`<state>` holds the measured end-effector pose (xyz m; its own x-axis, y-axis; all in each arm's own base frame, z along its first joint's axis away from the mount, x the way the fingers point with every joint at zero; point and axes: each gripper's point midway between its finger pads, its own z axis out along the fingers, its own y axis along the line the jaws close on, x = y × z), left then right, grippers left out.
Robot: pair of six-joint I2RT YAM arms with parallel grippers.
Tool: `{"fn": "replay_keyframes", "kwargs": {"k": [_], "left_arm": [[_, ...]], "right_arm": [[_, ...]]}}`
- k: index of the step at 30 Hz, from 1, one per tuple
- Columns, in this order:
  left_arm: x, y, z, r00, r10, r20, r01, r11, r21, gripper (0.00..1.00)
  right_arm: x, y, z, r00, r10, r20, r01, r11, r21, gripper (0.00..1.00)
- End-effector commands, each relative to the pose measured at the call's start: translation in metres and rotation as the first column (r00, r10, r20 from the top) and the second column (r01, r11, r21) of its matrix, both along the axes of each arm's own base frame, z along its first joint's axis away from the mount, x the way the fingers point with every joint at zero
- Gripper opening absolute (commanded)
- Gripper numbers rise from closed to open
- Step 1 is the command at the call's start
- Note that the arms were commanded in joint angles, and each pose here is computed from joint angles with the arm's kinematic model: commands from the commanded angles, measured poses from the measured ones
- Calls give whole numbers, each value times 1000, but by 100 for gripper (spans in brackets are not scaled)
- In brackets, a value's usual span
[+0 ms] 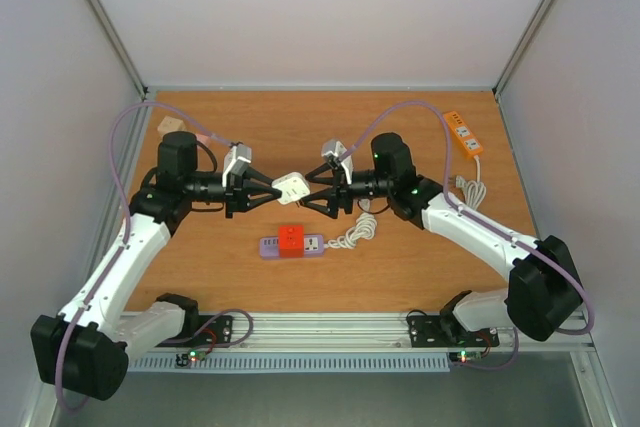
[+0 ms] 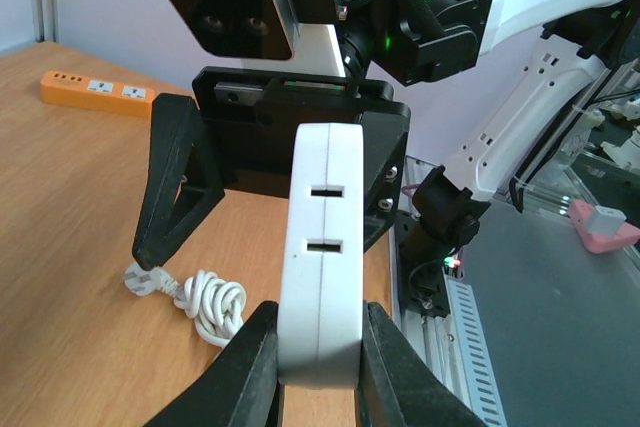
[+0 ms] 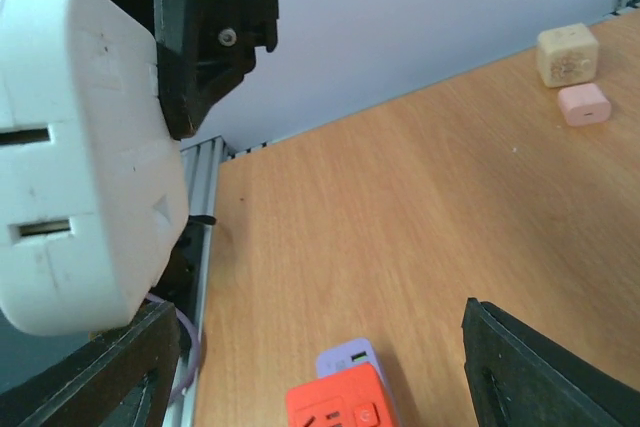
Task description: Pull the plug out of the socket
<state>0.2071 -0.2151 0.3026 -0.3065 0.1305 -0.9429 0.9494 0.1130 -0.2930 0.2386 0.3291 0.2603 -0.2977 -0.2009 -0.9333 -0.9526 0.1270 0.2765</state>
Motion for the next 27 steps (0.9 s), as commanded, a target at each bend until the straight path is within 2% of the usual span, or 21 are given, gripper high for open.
{"fn": "replay_keyframes", "kwargs": {"k": [1, 12, 27], "left_arm": [[0, 0, 11, 999, -11, 31, 13, 999, -43, 1], [4, 0, 4, 1000, 10, 23, -9, 999, -37, 1], [6, 0, -6, 1000, 26, 17, -26, 999, -28, 1]], "right_arm": [[-15, 8, 5, 998, 60, -13, -59, 997, 40, 78], [-24, 9, 10, 997, 74, -18, -73, 996, 55, 78], [-14, 10, 19, 999, 27, -18, -26, 997, 71, 78]]}}
